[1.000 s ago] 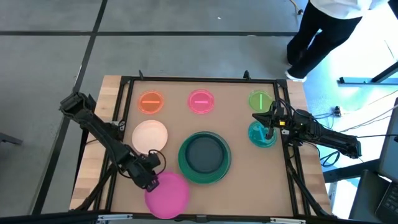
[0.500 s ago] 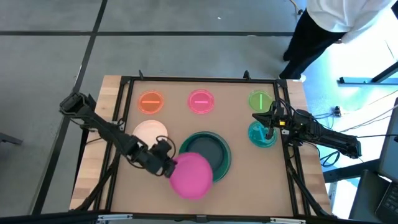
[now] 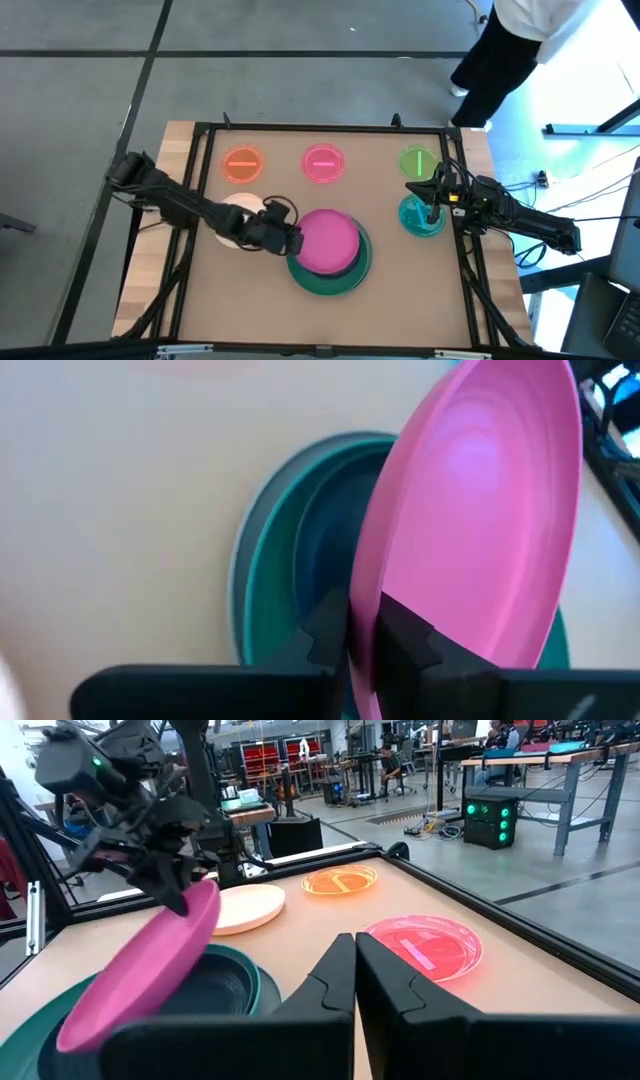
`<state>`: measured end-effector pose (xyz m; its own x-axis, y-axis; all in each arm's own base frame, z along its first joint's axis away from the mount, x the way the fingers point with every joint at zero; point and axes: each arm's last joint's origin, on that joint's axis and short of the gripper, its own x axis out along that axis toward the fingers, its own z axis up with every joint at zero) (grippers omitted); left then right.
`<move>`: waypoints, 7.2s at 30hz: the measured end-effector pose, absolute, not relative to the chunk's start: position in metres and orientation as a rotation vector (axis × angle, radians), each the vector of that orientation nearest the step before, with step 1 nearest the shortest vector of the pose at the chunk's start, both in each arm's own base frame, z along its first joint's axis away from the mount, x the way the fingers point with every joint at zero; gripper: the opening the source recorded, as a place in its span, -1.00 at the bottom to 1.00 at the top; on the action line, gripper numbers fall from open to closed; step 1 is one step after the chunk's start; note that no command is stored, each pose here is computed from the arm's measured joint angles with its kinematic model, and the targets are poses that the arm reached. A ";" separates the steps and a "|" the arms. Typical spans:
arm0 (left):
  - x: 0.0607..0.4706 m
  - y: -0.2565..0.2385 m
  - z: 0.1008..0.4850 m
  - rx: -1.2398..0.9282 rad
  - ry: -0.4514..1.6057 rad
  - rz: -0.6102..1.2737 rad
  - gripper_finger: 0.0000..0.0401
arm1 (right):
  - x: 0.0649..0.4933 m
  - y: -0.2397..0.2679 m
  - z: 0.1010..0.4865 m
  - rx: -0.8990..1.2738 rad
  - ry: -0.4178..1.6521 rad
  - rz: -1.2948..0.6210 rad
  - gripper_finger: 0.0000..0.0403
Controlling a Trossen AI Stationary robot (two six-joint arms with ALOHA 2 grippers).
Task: Stack plastic plates
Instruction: Stack the dark pink plate on top of the dark blue plate, then stack the white plate on top of the dark pink plate, then stack the transparent blue plate on top of the white plate
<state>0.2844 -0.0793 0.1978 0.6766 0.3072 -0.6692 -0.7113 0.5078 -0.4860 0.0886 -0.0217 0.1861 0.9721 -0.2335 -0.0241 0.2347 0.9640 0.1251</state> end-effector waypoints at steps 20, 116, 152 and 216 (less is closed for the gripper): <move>0.301 -0.071 0.176 -0.865 0.626 0.624 -0.85 | 0.089 -0.022 0.185 0.129 0.018 -0.237 -0.99; 0.258 -0.108 0.221 -0.454 1.175 0.636 -0.96 | 0.089 -0.022 0.184 0.130 0.030 -0.239 -0.99; 0.355 -0.156 0.231 -0.287 0.672 0.169 -0.96 | 0.089 -0.022 0.184 0.130 0.027 -0.239 -0.99; 0.307 -0.063 0.191 0.084 -0.093 0.123 -0.45 | 0.121 -0.020 0.207 0.226 0.352 -0.101 -0.99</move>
<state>0.3071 -0.0628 0.1911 0.9882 0.1180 0.0981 -0.1259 0.9890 0.0783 0.1205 -0.0199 0.2065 0.9339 -0.0583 -0.3526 0.1368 0.9698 0.2019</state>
